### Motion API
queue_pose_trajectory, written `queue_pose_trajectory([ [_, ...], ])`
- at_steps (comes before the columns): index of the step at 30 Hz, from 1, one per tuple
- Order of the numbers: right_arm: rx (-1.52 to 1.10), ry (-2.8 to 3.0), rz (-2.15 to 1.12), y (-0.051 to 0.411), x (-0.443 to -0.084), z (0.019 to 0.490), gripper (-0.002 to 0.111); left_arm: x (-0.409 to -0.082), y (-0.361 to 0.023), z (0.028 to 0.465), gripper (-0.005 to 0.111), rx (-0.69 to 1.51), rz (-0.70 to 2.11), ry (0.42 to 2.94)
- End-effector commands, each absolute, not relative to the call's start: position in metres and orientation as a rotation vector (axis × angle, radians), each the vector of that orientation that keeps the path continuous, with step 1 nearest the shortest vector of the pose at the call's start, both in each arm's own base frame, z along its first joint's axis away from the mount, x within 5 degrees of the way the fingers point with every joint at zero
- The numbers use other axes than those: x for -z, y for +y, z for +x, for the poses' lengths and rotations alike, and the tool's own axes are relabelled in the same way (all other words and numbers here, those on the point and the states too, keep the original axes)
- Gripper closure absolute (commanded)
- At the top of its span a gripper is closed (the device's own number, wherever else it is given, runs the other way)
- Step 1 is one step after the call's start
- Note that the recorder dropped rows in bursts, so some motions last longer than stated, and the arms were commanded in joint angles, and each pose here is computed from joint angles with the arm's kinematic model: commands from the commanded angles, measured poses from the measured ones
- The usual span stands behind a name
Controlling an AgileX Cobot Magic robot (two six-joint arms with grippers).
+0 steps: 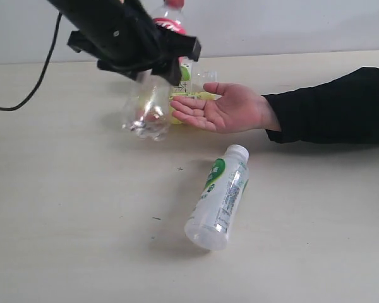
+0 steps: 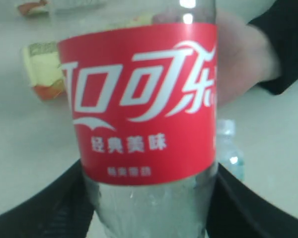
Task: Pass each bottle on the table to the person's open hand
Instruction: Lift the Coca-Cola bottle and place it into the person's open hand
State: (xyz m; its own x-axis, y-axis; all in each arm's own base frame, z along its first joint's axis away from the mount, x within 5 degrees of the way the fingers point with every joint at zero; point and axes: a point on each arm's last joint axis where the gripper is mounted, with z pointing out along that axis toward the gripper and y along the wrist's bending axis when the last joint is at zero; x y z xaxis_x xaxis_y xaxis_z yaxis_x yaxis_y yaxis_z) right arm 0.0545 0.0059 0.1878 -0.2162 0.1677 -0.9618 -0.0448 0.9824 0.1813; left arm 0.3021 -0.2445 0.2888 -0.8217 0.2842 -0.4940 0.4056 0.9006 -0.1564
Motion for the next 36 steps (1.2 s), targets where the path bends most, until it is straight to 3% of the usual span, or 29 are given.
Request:
queue_pose_trajectory([
  [1, -0.189, 1.77, 0.087, 0.006, -0.187, 0.054, 0.108, -0.287, -0.276, 0.316, 0.107, 0.565, 0.468, 2.591],
  [8, -0.189, 1.77, 0.087, 0.006, -0.187, 0.054, 0.108, -0.257, -0.311, 0.337, 0.107, 0.825, 0.392, 2.62],
  [16, -0.189, 1.77, 0.087, 0.006, -0.187, 0.054, 0.108, -0.225, -0.319, 0.366, 0.107, 1.128, -0.007, 2.64],
  [36, -0.189, 1.77, 0.087, 0.006, -0.187, 0.054, 0.108, -0.199, -0.305, 0.372, 0.107, 1.062, -0.079, 2.676],
])
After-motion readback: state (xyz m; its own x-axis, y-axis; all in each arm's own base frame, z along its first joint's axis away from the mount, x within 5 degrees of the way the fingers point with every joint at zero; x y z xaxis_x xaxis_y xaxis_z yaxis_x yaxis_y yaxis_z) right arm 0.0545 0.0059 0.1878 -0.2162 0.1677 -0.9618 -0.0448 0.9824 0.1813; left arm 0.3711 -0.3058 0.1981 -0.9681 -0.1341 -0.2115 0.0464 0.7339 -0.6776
